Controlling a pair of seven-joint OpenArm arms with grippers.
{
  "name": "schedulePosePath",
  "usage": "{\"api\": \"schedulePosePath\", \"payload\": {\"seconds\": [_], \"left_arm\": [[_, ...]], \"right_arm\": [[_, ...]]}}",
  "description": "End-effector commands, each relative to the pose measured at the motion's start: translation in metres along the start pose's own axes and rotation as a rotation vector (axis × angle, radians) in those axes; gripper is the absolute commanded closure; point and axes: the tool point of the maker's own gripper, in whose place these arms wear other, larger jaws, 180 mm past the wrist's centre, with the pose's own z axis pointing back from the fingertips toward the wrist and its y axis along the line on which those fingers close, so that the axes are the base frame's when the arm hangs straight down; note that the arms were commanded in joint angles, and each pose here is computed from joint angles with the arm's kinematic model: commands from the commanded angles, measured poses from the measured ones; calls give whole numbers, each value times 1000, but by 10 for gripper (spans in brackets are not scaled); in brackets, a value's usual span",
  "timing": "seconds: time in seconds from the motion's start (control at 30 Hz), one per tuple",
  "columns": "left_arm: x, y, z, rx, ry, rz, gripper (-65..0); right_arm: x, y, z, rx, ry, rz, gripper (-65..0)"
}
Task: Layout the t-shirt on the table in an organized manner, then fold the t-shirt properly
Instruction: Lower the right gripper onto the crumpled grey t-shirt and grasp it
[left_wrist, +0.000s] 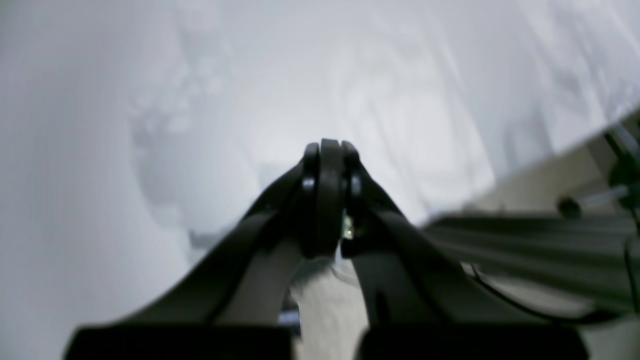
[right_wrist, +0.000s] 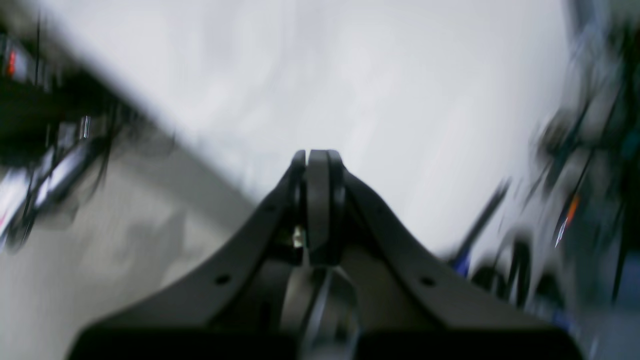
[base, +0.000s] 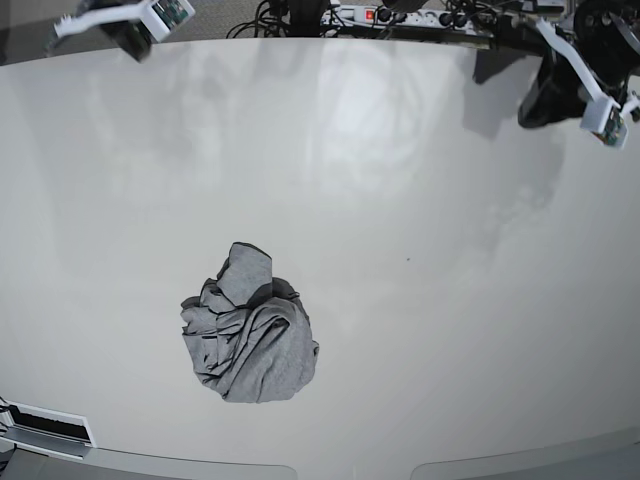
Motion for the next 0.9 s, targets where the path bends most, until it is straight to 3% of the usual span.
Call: {"api": "schedulePosePath", "payload": {"seconds": [0.0, 0.13, 0.37, 0.67, 0.87], "left_arm": [[12, -1, 1, -8, -43, -16, 0], [31, 7, -3, 9, -102, -41, 0], [68, 17, -6, 34, -235, -81, 0], [83, 31, -7, 53, -345, -55, 0], [59, 40, -44, 25, -261, -25, 0]], "right_arm": [[15, -5, -1, -7, -63, -11, 0], [59, -17, -18, 11, -246, -76, 0], [127, -42, -31, 10, -485, -187, 0], [136, -33, -112, 106, -486, -276, 0], [146, -52, -156, 86, -471, -308, 0]]}}
